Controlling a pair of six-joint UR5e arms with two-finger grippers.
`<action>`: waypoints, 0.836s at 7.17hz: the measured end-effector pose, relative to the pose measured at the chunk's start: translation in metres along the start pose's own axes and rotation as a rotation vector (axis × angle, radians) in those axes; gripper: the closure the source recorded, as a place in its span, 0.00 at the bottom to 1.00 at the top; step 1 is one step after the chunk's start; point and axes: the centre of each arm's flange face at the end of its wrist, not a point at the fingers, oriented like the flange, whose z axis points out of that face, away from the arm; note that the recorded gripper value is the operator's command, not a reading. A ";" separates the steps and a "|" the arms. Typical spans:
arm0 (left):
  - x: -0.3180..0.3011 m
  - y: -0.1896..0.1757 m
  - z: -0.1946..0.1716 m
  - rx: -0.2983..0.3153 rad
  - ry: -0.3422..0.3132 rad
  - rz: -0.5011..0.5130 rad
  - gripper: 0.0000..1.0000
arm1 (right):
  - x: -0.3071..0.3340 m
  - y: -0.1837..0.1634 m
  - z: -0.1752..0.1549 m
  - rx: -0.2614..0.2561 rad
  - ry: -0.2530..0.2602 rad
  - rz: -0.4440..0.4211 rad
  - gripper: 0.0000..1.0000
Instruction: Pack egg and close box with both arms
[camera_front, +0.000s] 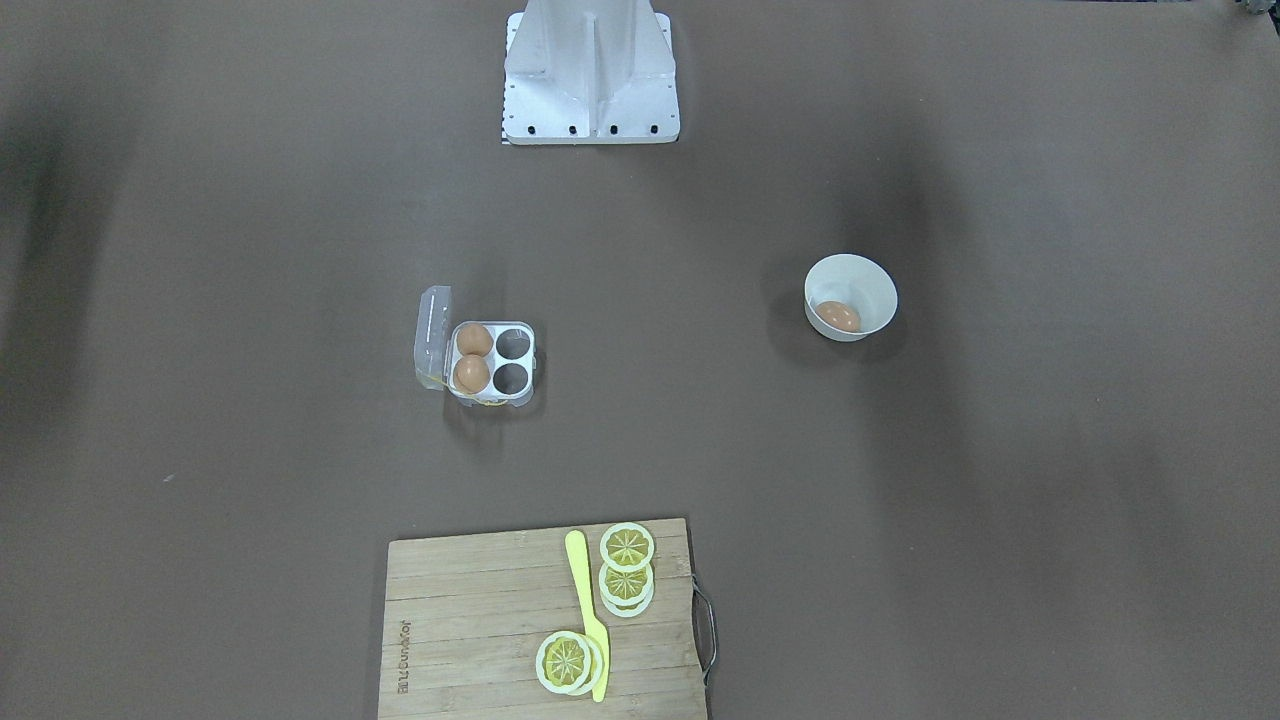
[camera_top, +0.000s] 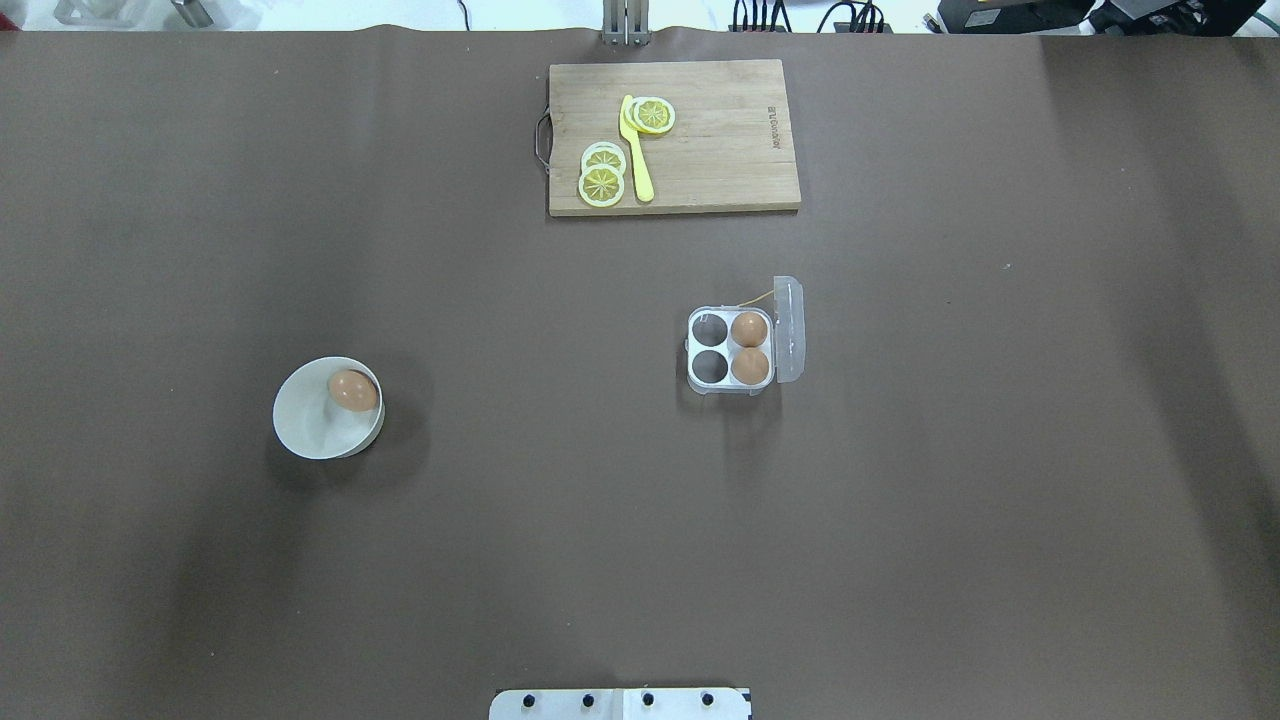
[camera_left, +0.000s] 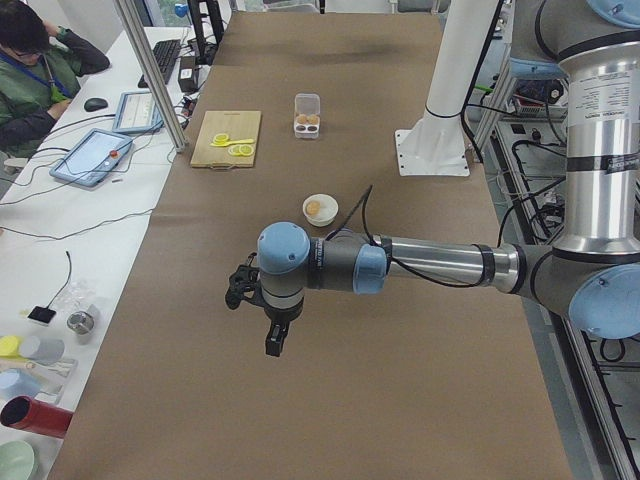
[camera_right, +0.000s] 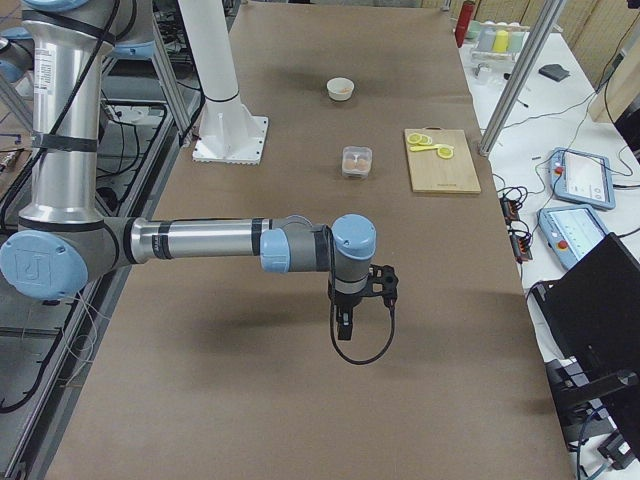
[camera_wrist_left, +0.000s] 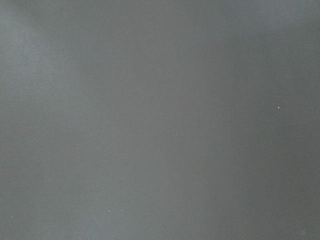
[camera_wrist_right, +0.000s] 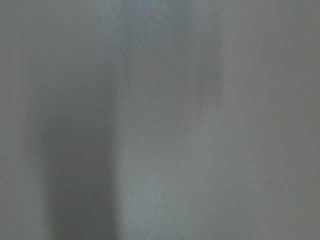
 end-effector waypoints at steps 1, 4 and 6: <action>0.000 0.000 0.000 0.000 0.000 0.001 0.01 | 0.000 0.000 0.000 0.001 0.000 0.000 0.00; 0.005 -0.002 -0.004 0.011 0.007 0.014 0.01 | -0.003 0.000 -0.003 0.006 0.000 -0.007 0.00; 0.014 -0.006 -0.011 0.032 0.037 0.030 0.01 | -0.010 -0.001 -0.010 0.020 -0.001 -0.022 0.00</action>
